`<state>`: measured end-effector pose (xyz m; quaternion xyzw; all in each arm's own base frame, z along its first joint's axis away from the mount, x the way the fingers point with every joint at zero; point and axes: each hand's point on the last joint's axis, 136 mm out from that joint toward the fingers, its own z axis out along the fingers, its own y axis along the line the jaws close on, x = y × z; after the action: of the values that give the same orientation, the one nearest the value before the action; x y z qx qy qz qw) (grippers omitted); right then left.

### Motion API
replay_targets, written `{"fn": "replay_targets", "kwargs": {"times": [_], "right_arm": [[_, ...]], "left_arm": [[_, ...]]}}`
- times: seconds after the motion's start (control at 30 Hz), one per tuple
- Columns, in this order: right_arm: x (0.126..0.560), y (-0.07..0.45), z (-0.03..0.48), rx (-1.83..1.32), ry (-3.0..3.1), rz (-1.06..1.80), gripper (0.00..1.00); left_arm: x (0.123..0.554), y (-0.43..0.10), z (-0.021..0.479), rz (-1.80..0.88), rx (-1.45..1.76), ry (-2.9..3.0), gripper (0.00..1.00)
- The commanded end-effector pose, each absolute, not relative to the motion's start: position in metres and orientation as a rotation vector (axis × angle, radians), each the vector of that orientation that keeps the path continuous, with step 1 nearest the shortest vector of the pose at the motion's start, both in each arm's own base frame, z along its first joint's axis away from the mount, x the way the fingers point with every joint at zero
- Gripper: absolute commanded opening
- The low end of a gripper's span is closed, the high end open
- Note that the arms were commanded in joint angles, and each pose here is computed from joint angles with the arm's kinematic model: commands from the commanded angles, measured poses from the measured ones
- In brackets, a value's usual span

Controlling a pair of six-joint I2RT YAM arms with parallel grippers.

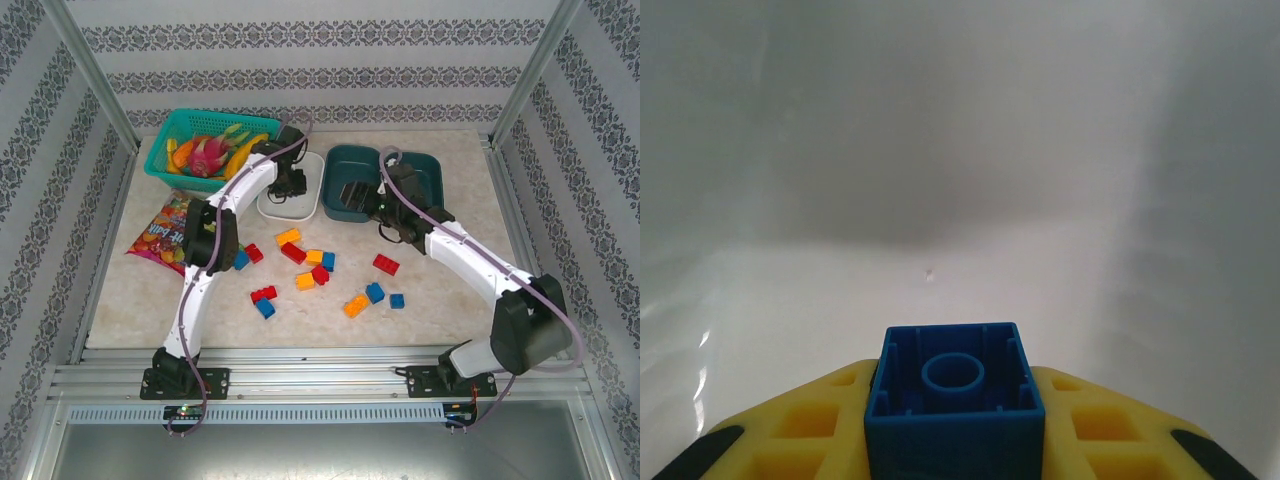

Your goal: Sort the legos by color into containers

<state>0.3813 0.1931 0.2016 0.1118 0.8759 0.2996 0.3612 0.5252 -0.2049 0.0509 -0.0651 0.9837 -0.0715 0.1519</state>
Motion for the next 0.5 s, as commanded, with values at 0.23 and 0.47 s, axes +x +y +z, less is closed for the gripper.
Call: {"fn": "replay_targets", "kwargs": {"times": [0.23,0.47], "right_arm": [[0.351,0.173,0.207,0.295,2.28,0.722,0.77],[0.322,0.145,0.197,0.333,2.396,0.539,0.76]], "left_arm": [[0.521,-0.209,0.082,-0.224,-0.163,2.803,0.56],[0.513,-0.215,0.163,-0.3,-0.158,2.67,0.68]]}}
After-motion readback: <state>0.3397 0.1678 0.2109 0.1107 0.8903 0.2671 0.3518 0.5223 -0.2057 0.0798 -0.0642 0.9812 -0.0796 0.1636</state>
